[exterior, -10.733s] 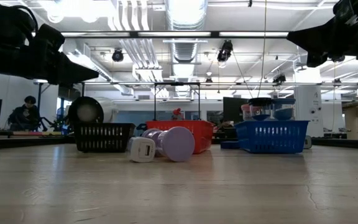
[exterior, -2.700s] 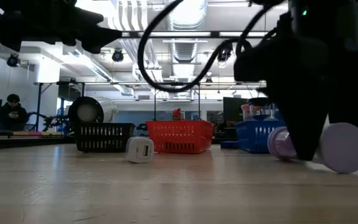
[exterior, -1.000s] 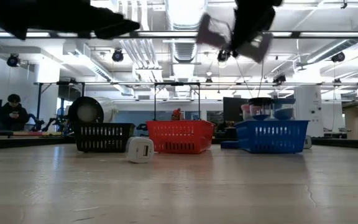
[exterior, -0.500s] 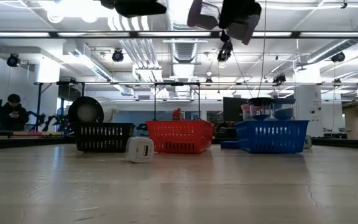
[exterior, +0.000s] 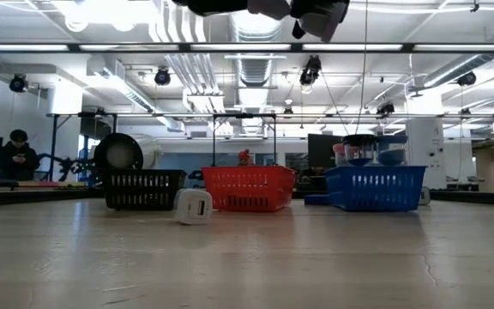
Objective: Pick & Place Office items
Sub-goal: Put the purple hourglass into the blue bin
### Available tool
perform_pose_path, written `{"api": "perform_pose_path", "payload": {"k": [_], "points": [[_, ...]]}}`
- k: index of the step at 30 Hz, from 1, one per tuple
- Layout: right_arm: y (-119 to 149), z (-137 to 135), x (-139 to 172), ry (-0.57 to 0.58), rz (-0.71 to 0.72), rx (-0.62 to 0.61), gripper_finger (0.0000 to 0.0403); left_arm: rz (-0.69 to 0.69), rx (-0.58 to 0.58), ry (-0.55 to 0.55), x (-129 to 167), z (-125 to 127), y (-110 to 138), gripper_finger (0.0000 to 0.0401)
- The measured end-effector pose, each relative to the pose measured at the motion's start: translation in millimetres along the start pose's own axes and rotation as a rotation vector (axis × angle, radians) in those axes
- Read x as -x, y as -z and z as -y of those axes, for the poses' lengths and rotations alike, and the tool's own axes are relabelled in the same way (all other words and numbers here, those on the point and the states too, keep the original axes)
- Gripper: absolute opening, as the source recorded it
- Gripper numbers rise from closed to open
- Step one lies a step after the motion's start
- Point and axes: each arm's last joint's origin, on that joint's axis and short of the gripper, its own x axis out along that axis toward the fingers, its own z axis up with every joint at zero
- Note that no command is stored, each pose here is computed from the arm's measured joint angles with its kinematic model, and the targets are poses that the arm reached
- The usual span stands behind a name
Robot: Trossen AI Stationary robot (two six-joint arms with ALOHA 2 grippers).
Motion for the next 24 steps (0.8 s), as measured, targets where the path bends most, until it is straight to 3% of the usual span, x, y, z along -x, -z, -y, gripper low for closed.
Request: {"api": "perform_pose_path", "payload": {"k": [18,24], "points": [[-2,-1,-3,0.005,0.0,0.025,0.0156,-0.015,-0.085,-0.007,-15,-2,-1,0.0395],[-2,-1,-3,0.006,0.003,0.024,0.0155,-0.051,-0.088,0.006,-17,-4,-3,0.0332]]}}
